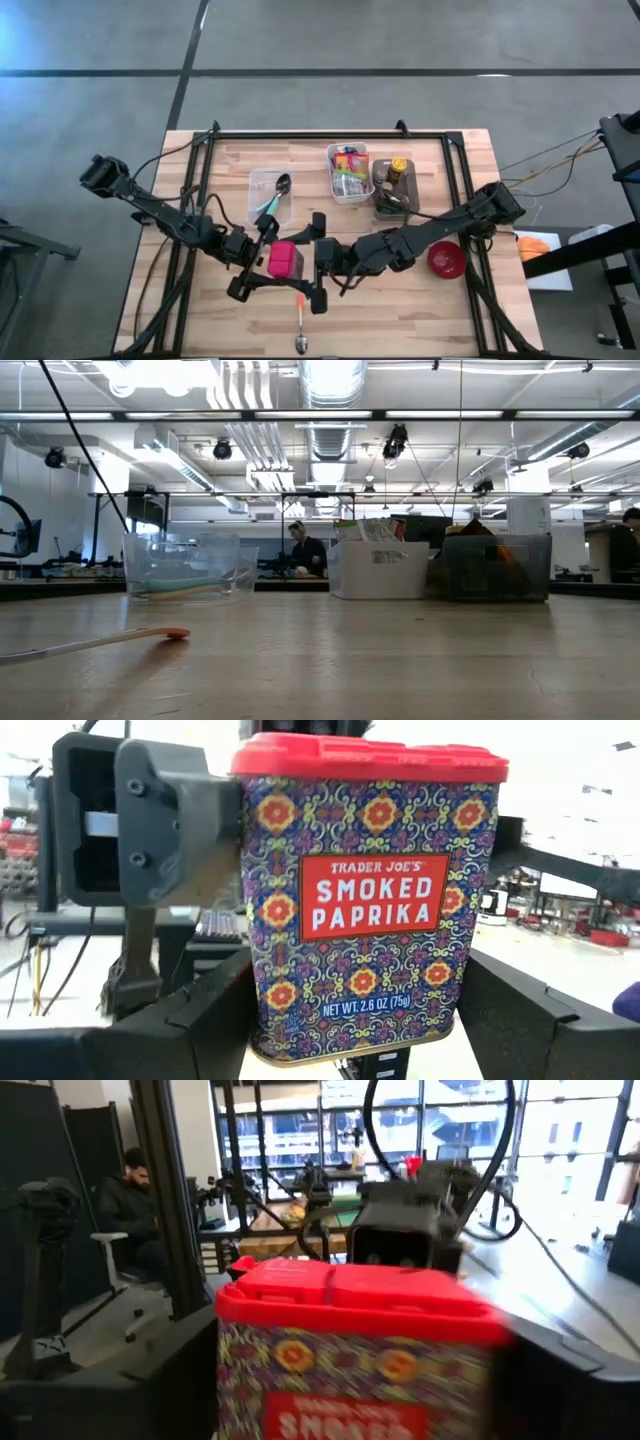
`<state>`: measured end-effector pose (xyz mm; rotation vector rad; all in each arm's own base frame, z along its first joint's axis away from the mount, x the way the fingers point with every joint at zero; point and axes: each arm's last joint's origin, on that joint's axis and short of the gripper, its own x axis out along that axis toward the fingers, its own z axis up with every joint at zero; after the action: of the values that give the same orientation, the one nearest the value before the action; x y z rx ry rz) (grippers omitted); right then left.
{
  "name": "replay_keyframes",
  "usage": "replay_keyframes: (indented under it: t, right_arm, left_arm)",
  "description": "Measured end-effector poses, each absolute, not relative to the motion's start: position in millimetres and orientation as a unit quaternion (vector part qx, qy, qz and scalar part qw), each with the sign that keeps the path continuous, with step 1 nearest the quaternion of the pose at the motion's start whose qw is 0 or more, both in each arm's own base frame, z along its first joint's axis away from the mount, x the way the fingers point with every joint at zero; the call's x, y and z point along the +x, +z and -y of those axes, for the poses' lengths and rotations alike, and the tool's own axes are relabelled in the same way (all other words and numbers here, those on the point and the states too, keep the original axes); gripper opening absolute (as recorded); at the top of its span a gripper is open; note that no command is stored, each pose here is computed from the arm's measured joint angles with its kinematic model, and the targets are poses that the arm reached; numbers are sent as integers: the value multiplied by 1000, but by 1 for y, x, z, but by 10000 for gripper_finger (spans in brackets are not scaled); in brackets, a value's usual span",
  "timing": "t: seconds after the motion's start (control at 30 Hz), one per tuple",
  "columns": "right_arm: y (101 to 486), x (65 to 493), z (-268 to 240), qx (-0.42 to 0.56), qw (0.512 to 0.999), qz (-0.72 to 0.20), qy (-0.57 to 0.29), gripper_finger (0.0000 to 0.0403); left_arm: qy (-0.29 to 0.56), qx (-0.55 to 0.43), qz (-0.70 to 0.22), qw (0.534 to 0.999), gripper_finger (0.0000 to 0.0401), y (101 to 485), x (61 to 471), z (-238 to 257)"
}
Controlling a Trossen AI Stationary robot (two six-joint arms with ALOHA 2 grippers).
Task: Pick & Place Food Item
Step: Put the red seasoning can into the black bin
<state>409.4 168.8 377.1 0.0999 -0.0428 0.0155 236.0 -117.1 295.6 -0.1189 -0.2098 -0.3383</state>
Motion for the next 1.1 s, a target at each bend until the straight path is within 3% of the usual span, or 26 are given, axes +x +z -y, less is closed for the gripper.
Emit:
replay_keyframes:
  t: [0.2,0.77,1.1]
  right_arm:
    - [375,410,-169,56,998,15,6,392]
    - [370,408,-163,107,991,-8,-82,398]
    - [372,395,-143,175,963,-111,-172,398]
  left_arm:
    - [-161,-67,99,980,283,295,236,117]
    - [-53,-39,22,998,283,291,226,106]
    - [51,39,-103,993,280,279,220,96]
